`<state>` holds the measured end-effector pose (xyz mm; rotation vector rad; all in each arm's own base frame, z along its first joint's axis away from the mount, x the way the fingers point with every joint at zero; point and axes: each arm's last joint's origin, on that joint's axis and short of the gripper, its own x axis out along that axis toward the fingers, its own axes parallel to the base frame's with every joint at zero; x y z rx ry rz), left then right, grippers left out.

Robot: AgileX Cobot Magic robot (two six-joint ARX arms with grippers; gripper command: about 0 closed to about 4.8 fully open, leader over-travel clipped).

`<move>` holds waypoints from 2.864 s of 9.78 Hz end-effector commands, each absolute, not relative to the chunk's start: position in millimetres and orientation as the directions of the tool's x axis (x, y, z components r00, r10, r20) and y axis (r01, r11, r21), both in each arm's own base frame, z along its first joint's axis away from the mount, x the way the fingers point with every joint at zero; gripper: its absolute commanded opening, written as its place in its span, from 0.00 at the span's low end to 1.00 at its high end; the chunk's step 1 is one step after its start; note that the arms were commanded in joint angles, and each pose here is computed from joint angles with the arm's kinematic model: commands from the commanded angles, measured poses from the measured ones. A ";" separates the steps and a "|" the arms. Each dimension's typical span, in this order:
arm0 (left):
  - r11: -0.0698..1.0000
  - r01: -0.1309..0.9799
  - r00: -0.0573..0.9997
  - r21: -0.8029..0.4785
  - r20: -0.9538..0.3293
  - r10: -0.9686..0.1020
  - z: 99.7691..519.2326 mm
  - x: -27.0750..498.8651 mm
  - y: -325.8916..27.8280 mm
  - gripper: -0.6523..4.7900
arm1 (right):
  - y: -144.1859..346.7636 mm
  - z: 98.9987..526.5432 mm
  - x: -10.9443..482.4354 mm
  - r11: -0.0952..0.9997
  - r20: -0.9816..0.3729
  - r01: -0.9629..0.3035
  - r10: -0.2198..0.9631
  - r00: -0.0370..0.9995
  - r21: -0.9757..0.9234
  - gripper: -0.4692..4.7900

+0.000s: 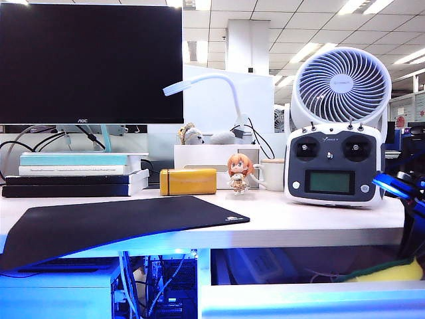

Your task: Open the drawer, place the cleaning sponge inside, then close the drawer.

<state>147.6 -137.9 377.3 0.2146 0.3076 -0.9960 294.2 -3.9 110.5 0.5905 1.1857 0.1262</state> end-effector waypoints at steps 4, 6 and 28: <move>0.525 0.850 0.507 0.043 -0.341 -0.792 378.8 148.4 -138.7 0.11 | -3.1 114.1 298.8 0.816 -0.810 0.235 0.400 0.429 0.528 1.00; 0.525 0.850 0.506 0.042 -0.341 -0.792 378.7 148.3 -138.7 0.11 | -0.2 115.1 297.7 0.778 -0.769 0.191 0.493 0.407 0.599 0.25; 0.525 0.850 0.507 0.043 -0.340 -0.792 378.8 148.4 -138.8 0.11 | 72.3 130.2 243.3 0.923 -0.960 -0.288 0.276 0.037 0.254 0.09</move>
